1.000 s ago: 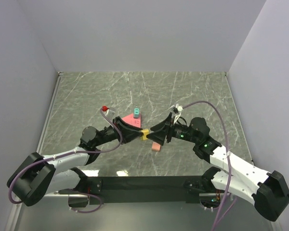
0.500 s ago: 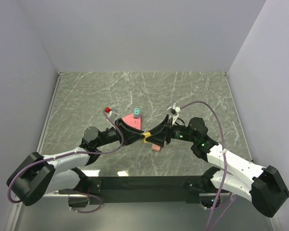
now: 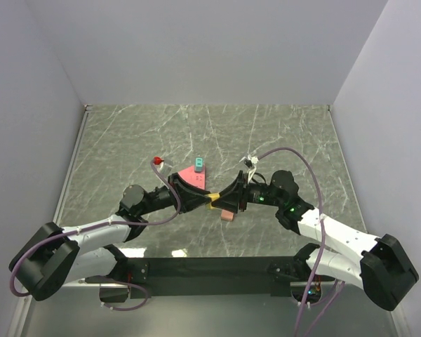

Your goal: Insert the plug

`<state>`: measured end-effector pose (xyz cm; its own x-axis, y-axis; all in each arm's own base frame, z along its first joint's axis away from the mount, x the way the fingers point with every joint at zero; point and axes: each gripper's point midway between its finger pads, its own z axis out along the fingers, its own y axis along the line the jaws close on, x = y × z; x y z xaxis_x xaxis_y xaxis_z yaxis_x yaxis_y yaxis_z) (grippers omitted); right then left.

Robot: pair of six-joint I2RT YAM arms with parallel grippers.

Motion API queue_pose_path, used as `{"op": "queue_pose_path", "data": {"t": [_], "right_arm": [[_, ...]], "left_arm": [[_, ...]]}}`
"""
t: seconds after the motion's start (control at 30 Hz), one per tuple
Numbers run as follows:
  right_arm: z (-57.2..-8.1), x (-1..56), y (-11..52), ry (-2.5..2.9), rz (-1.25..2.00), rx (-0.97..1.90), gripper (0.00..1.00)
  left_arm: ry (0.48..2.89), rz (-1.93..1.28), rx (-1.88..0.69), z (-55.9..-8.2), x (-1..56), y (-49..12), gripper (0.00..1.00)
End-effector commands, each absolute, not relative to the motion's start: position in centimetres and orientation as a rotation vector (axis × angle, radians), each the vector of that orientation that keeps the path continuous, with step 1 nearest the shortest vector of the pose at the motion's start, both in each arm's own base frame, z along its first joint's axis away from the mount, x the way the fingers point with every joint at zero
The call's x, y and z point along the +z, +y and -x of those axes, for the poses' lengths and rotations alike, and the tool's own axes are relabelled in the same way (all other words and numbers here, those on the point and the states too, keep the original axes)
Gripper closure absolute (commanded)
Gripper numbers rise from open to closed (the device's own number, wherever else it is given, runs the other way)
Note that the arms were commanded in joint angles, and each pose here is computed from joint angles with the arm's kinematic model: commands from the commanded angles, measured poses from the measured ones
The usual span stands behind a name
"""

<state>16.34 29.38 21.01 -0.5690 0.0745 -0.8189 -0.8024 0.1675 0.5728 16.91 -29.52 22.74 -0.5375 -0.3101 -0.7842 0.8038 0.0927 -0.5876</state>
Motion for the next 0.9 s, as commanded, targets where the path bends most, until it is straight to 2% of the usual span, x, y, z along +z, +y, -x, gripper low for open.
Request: {"op": "queue_pose_path", "data": {"t": [0.0, 0.03, 0.07, 0.1, 0.13, 0.17, 0.33, 0.37, 0.4, 0.43, 0.47, 0.67, 0.87], "right_arm": [[-15.6, 22.3, 29.5, 1.609, 0.744, 1.528, 0.77], [-15.5, 22.4, 29.5, 1.600, 0.744, 1.530, 0.84], [-15.6, 22.5, 29.5, 1.594, 0.737, 1.528, 0.98], [-15.6, 22.6, 29.5, 1.593, 0.730, 1.528, 1.00], [-15.8, 22.4, 29.5, 1.599, 0.723, 1.525, 1.00], [-16.1, 22.4, 29.5, 1.606, 0.711, 1.513, 1.00], [-16.8, 22.0, 29.4, 1.637, 0.685, 1.477, 1.00], [-16.8, 21.8, 29.3, 1.645, 0.683, 1.473, 1.00], [-17.1, 21.8, 29.3, 1.649, 0.675, 1.463, 1.00], [-17.2, 21.6, 29.2, 1.661, 0.669, 1.457, 1.00], [-17.5, 21.6, 29.1, 1.666, 0.660, 1.449, 1.00], [-19.7, 20.5, 28.4, 1.766, 0.588, 1.363, 1.00], [-22.7, 19.4, 28.4, 1.892, 0.501, 1.235, 1.00]], "left_arm": [[1.424, -0.532, -1.575, -17.5, 24.4, -30.0, 1.00], [1.434, -0.527, -1.573, -17.7, 24.2, -30.0, 1.00], [1.439, -0.518, -1.570, -17.9, 24.2, -30.1, 0.99], [1.448, -0.513, -1.566, -18.0, 24.0, -30.1, 0.94], [1.457, -0.505, -1.562, -18.2, 23.8, -30.1, 0.87], [1.467, -0.486, -1.552, -18.5, 23.7, -30.1, 0.70], [1.501, -0.413, -1.476, -19.7, 23.3, -29.4, 0.43], [1.522, -0.391, -1.454, -20.0, 22.9, -29.3, 0.34], [1.509, -0.381, -1.441, -20.1, 23.2, -29.0, 0.30], [1.506, -0.375, -1.433, -20.2, 23.3, -28.8, 0.19], [1.510, -0.370, -1.424, -20.2, 23.2, -28.6, 0.16], [1.538, -0.224, -1.284, -22.1, 22.3, -26.0, 0.15], [1.714, 0.168, -0.848, -27.4, 17.8, -19.2, 0.17]]}}
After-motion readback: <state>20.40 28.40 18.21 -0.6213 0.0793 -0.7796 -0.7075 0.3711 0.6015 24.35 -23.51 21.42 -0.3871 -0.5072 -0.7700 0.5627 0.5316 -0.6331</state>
